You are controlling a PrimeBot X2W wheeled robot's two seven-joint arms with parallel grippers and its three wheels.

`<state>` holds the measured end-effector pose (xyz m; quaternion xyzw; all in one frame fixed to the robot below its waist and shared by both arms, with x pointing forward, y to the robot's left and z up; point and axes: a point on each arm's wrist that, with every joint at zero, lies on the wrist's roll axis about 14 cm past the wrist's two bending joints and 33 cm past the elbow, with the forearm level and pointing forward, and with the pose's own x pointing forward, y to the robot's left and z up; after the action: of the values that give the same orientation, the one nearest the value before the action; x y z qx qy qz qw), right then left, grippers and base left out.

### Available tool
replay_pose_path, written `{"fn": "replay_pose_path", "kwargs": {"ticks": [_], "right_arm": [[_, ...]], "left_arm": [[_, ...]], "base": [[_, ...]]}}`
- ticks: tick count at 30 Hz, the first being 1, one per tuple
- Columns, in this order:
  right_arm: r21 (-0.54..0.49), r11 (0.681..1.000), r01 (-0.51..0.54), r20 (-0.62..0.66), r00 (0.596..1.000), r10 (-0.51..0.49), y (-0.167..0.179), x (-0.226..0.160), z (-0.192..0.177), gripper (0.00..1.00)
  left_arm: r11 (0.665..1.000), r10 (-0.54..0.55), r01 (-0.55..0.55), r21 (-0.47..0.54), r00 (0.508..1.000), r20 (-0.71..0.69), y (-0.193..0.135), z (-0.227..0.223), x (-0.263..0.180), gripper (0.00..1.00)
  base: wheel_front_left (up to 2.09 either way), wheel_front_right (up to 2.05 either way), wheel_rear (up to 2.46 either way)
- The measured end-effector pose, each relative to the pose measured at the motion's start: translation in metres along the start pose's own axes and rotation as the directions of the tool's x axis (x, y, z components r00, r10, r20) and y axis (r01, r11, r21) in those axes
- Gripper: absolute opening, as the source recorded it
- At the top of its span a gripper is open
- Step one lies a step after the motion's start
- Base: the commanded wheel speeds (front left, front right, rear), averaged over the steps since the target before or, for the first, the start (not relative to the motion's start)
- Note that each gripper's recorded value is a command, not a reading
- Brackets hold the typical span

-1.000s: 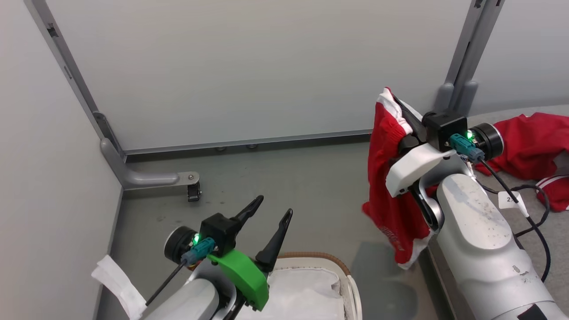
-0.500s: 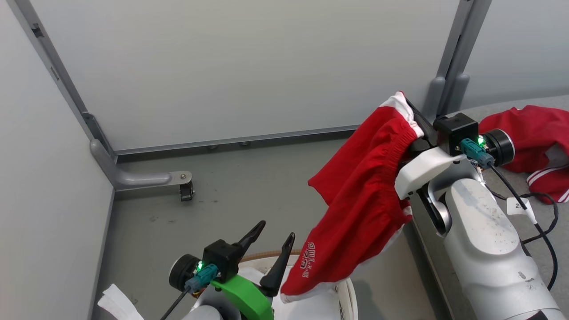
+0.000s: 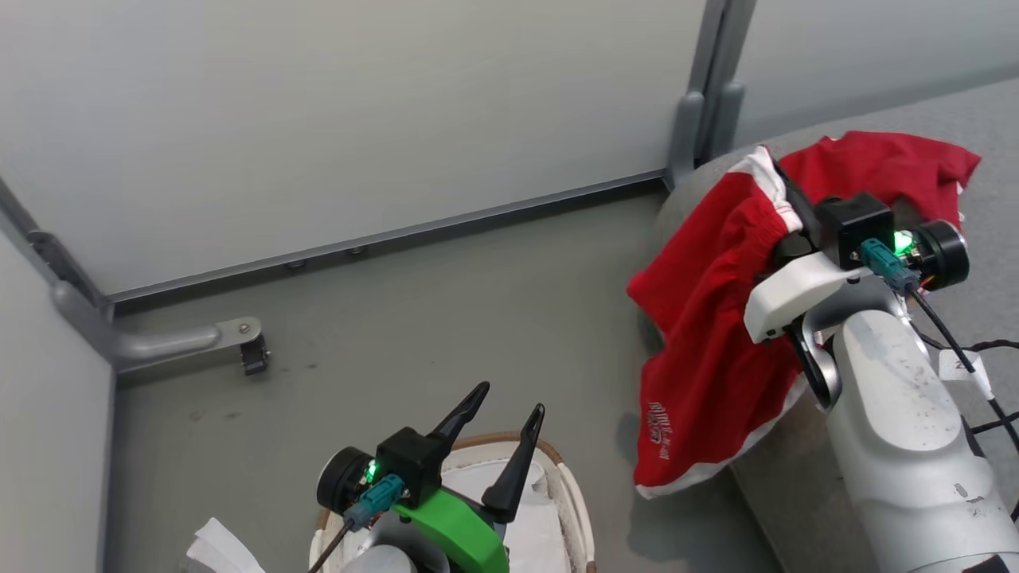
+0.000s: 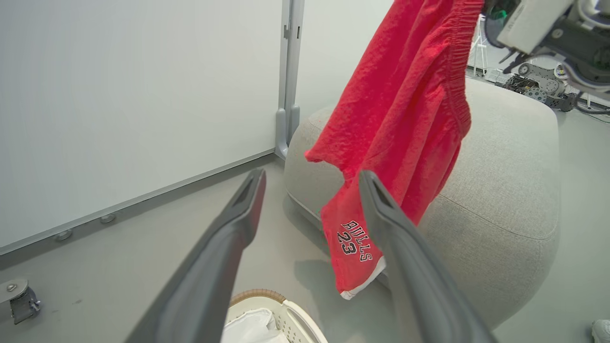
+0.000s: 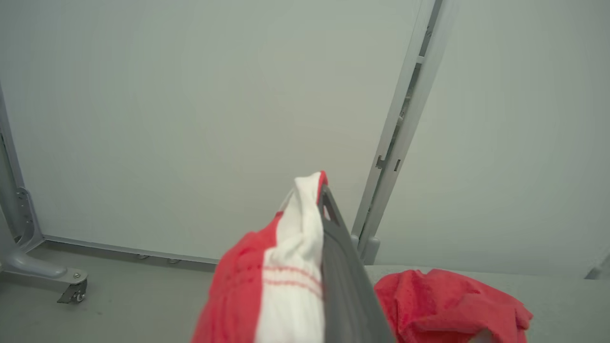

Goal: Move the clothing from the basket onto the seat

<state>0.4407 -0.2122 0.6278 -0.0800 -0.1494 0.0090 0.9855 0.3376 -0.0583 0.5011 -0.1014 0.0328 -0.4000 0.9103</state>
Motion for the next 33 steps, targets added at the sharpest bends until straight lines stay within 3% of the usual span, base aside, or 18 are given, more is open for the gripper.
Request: {"fn": "replay_pose_path", "kwargs": {"ticks": [10,20,26,33], "right_arm": [[-0.092,0.979,0.184,-0.065,0.980,-0.191,-0.082,-0.039,-0.018,0.00],[-0.133,0.969,0.206,-0.138,0.965,-0.224,-0.097,-0.048,-0.044,0.00],[-0.186,0.968,0.169,-0.082,0.979,-0.186,-0.103,-0.010,-0.024,0.00],[-0.278,0.945,0.173,0.036,0.985,-0.170,-0.128,0.055,0.031,0.00]], "left_arm": [[0.983,-0.181,0.180,-0.027,0.983,-0.043,-0.040,-0.020,0.035,1.00],[0.968,-0.247,0.242,-0.064,0.966,-0.073,-0.048,-0.039,0.049,1.00],[0.974,-0.222,0.217,-0.073,0.972,-0.079,-0.034,-0.043,0.051,1.00],[0.987,-0.153,0.149,-0.062,0.985,-0.080,-0.001,-0.046,0.052,1.00]], "base": [[0.00,0.00,0.00],[0.00,0.00,0.00],[0.00,0.00,0.00],[0.00,0.00,0.00]]}}
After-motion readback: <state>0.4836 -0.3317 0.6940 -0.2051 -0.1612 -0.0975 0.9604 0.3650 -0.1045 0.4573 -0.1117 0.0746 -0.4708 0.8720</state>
